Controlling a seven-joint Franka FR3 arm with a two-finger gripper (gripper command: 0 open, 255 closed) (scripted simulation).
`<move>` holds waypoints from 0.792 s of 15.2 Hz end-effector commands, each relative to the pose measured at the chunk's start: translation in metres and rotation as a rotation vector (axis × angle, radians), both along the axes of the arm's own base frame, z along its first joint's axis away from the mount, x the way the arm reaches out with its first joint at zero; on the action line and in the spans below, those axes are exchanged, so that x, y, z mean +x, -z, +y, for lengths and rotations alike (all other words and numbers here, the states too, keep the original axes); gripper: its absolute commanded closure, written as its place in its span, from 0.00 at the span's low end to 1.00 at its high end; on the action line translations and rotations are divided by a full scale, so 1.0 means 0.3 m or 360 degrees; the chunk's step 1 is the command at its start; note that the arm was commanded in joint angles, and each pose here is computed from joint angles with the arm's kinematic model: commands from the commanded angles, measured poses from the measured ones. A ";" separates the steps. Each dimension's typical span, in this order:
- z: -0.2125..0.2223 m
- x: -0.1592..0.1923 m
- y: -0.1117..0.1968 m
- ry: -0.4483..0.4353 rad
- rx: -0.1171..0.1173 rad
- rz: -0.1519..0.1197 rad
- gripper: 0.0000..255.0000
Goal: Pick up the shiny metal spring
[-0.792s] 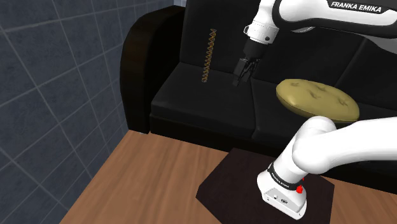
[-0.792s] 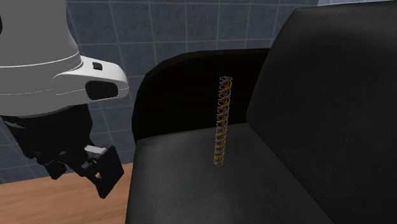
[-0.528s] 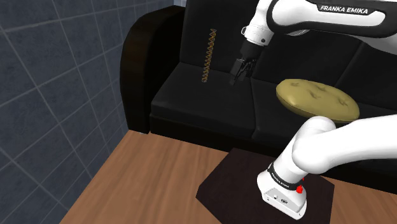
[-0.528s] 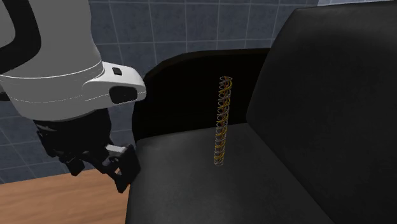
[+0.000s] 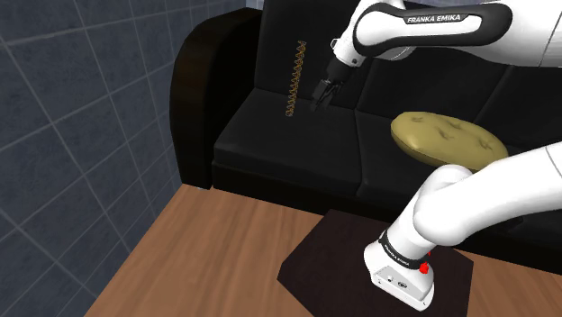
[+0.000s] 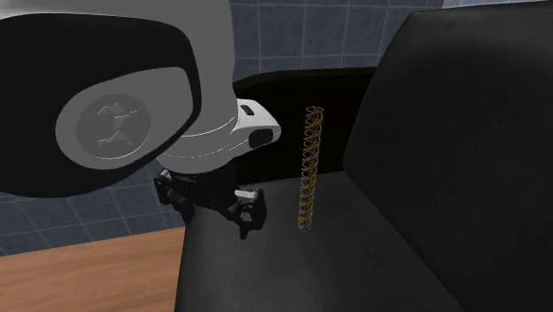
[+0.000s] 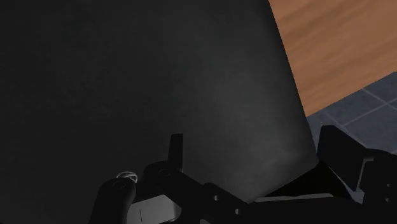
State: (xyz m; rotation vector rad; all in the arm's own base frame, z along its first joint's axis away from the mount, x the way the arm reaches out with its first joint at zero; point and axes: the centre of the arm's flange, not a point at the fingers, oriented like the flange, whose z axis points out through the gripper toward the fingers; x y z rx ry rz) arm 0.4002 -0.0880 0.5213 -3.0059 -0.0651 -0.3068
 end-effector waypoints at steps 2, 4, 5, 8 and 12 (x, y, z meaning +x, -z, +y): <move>-0.071 0.076 0.024 -0.0008 -0.0009 -0.0092 0.00; -0.117 0.131 0.040 -0.0013 -0.0013 -0.0149 0.00; -0.140 0.159 0.048 -0.0016 -0.0014 -0.0178 0.00; -0.209 0.245 0.067 -0.0023 -0.0020 -0.0265 0.00; -0.301 0.361 0.084 -0.0033 -0.0028 -0.0380 0.00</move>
